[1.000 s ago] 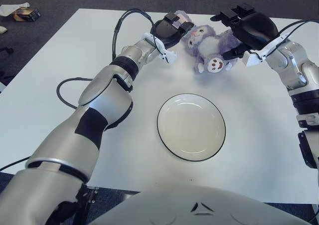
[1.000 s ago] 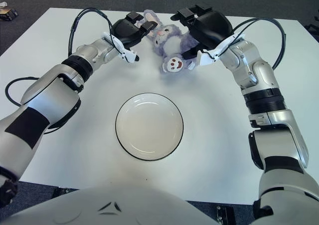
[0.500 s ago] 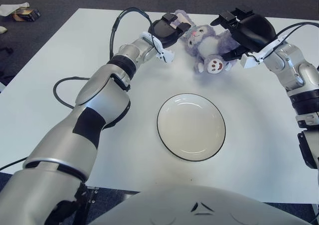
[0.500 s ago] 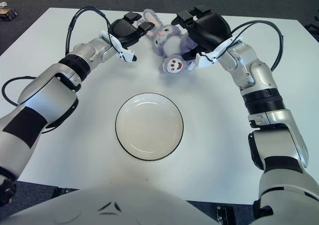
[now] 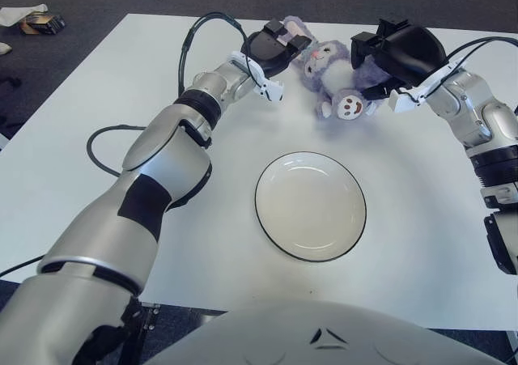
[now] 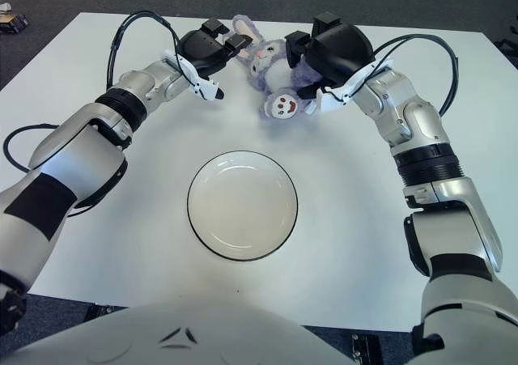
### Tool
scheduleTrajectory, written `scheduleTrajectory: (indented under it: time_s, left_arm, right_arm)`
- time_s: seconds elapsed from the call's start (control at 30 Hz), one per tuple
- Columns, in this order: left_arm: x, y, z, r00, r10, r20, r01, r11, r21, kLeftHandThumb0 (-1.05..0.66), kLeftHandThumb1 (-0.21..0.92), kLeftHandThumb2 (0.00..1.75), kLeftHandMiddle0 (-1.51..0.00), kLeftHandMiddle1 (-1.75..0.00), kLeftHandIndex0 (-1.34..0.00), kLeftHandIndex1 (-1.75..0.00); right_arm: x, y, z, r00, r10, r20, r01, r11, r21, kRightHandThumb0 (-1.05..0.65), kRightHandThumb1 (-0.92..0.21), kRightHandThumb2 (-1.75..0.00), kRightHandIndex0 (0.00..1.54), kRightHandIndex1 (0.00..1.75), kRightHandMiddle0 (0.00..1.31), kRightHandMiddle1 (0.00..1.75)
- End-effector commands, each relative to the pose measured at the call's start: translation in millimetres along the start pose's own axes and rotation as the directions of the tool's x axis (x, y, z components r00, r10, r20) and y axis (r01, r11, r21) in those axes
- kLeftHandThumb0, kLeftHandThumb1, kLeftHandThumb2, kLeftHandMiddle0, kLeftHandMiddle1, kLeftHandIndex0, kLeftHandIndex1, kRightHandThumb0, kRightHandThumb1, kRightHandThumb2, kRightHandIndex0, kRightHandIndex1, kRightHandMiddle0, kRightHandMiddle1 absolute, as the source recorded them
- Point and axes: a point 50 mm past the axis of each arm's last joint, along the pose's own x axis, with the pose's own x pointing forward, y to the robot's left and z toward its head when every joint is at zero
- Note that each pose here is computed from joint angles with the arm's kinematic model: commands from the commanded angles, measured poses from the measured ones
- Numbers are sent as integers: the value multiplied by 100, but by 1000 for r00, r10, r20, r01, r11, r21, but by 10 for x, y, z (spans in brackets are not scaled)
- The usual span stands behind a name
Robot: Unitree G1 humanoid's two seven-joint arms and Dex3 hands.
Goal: Put the doll into the plate.
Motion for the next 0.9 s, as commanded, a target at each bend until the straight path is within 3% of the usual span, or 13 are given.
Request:
scheduleTrajectory:
  time_s: [0.0,0.23,0.53,0.87]
  left_arm:
    - [-17,-39,-15,1000,-8,-19,7,1000,-15,-85,66,50,0,-62,0,-54]
    - [-14,-42,-12,1000,-17,-20,17,1000,-20,-79,70,51,0,-52,0,-60]
    - [-16,-47,-14,999,-26,-19,26,999,-19,-77,77,51,0,-45,0,-69]
    - [-21,-37,-13,1000,-6,-13,5,999,-31,-74,80,48,-4,-46,0,-73]
  right_arm:
    - [-4,-7,1,1000,-25,2,25,1000,-5,-1,-12,-145,71,146,72,174]
    - [-13,10,-8,997,-76,6,76,996,55,0,-7,-150,82,144,69,175]
    - [-26,19,-29,997,-79,18,78,995,62,0,-8,-152,84,154,59,175]
    - [-36,8,-49,998,-64,-6,64,992,106,0,-8,-155,84,160,57,175]
